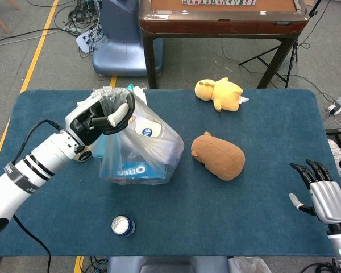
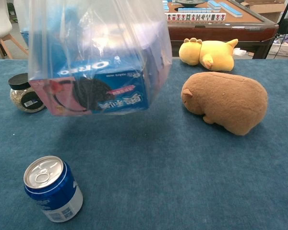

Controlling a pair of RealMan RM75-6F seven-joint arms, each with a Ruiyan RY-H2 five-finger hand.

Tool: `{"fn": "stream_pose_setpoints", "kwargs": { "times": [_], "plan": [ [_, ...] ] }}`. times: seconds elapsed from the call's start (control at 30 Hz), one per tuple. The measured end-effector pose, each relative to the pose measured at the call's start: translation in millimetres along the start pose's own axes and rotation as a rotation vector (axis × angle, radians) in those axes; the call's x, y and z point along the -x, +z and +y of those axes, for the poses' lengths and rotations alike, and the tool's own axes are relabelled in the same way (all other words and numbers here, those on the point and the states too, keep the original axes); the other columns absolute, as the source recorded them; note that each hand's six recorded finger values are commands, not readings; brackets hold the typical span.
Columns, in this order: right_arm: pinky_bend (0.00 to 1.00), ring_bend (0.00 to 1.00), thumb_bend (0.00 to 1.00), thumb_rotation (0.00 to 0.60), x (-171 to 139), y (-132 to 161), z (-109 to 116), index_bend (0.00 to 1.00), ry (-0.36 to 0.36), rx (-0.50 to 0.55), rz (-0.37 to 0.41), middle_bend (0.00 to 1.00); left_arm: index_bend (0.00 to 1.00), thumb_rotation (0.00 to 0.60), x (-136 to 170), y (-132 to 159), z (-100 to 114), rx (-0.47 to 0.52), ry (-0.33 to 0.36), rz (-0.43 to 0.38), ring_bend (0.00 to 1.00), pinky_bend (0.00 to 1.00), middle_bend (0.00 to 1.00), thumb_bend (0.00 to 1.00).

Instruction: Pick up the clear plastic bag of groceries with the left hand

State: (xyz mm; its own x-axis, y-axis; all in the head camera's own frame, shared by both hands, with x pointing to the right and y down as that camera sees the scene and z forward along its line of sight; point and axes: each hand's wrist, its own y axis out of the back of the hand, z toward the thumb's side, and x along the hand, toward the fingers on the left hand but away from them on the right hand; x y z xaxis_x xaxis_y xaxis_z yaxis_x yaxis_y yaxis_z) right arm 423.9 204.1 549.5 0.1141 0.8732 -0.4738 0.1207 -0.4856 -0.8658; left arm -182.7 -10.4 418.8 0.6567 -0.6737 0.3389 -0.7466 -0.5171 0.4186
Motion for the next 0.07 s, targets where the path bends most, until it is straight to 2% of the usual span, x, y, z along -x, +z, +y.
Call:
{"fn": "stream_pose_setpoints", "kwargs": {
  "times": [0.07],
  "plan": [
    [0.10,0.07,0.32,0.600,0.8,0.9,-0.1,0.17,0.002,-0.002,0.001,0.23,0.58,0.600,1.1,1.1,3.9,-0.002,0.009,-0.002,0.95,1.00,0.80,0.54]
  ]
}}
